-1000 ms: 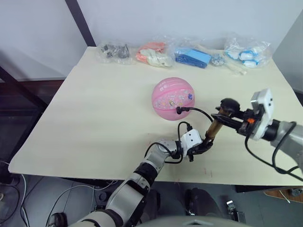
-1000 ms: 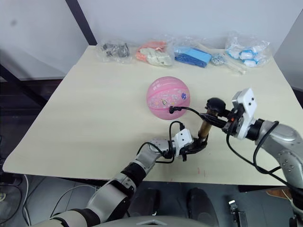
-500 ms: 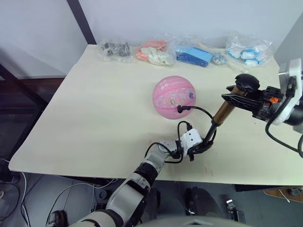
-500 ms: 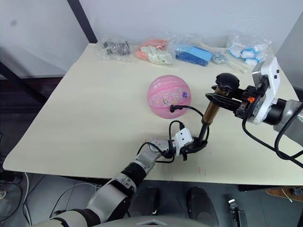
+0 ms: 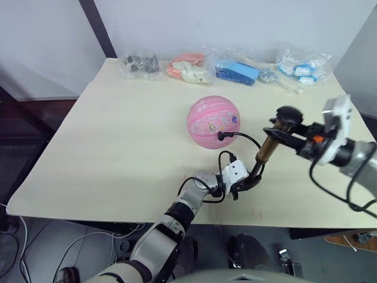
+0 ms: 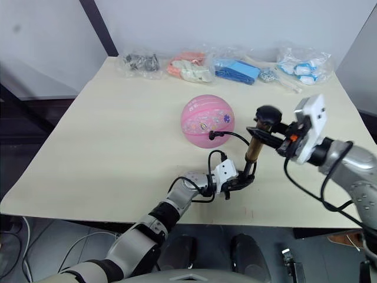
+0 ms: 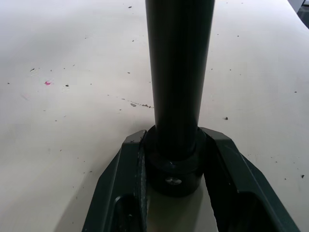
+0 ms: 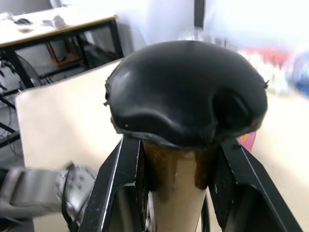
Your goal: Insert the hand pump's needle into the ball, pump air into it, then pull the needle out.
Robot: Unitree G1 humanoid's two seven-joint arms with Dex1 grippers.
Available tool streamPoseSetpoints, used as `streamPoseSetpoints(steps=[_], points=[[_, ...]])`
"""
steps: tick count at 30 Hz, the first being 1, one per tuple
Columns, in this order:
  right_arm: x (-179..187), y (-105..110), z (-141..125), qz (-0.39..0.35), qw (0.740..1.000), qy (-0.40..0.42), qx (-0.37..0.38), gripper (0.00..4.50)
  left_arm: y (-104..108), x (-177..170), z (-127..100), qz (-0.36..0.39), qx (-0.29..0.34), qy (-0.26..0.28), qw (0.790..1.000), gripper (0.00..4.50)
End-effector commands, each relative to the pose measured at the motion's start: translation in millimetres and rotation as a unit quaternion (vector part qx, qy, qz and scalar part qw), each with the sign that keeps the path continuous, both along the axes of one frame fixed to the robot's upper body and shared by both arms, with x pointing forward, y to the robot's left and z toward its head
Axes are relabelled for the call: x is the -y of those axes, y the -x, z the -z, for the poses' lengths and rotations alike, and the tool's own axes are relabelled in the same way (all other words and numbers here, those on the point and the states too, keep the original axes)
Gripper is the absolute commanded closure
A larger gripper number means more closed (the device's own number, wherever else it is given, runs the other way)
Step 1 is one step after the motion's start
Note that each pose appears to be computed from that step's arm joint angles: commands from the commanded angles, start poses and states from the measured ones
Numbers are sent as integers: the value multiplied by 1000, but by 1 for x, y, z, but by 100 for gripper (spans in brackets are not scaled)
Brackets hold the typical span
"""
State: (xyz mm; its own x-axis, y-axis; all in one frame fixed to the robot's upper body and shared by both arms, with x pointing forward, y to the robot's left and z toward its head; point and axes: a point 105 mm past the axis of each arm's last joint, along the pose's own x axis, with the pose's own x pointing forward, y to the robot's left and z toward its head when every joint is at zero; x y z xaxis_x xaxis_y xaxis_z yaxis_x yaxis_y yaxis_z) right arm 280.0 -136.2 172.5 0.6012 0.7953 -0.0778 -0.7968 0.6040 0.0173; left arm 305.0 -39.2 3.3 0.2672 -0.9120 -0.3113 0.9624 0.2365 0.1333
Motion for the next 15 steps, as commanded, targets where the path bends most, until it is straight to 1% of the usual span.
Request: streamPoseSetpoints(steps=[1,3,6,7,8,11,13,15], points=[[3,4,101,26,989,71,-130,345,10,-6,20,4,-32,-28,999,338],[1,4,116,34,987,70,-138,345,9,-6,20,3,-32,-28,999,338],[-2,17,148,27,982,75,-169,345,8,-7,19,1,-32,-27,999,338],[-3,22,156,21,981,82,-175,345,8,-7,19,0,-32,-27,999,338],[-2,23,156,20,981,83,-172,345,8,-8,19,-1,-32,-27,999,338],[1,12,130,26,989,69,-130,345,8,-9,20,-3,-33,-28,999,338],[3,2,101,31,994,51,-94,345,8,-9,20,-3,-33,-28,999,338],[6,-3,77,32,996,43,-66,345,8,-8,20,-2,-34,-28,999,338]])
